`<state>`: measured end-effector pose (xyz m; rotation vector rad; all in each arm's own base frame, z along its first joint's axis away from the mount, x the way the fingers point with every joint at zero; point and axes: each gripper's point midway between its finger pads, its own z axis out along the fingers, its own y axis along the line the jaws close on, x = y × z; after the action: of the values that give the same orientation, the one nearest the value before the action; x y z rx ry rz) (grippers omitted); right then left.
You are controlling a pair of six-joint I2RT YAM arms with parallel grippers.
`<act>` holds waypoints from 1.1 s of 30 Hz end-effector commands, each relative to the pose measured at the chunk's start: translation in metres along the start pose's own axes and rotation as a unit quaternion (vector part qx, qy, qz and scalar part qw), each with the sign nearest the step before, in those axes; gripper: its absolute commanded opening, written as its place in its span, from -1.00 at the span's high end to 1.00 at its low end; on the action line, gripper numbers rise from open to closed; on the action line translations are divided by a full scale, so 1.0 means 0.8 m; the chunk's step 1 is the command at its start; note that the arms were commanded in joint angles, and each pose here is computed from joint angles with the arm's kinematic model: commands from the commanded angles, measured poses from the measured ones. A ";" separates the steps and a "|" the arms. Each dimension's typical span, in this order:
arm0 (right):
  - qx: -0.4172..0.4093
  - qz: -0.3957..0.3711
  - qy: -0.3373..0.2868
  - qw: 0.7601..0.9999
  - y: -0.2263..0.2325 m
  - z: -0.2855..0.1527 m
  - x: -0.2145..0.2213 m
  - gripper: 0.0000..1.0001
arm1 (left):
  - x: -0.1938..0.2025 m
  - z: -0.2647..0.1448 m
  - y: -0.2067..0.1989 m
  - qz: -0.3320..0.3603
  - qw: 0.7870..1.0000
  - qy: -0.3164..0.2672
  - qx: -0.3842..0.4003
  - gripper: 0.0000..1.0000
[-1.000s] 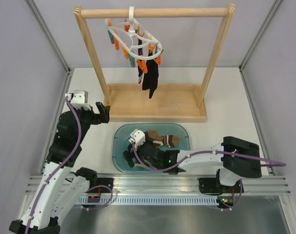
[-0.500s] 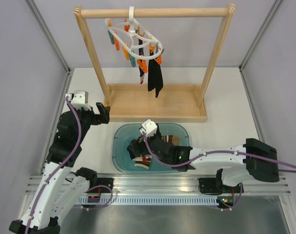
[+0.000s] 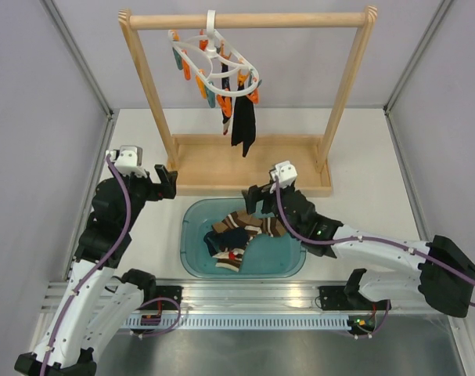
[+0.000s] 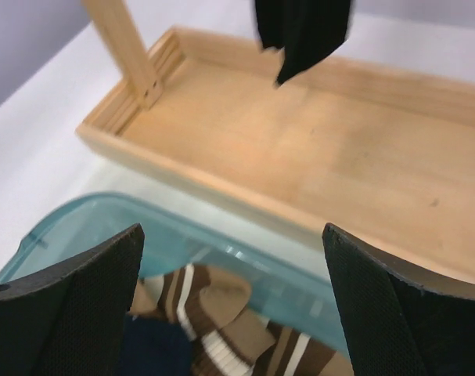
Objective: Remove the socks clipped to the hanger
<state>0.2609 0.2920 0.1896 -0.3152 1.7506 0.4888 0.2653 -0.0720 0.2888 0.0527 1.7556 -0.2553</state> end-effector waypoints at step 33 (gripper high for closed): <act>-0.017 0.012 -0.102 0.995 -0.067 0.186 -0.111 -0.68 | 0.001 0.007 -0.007 0.003 1.000 0.005 0.013 -1.00</act>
<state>0.4264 0.3010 0.2109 -0.2460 1.6405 0.5082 0.2689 -0.0764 0.2818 0.0684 1.7828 -0.2658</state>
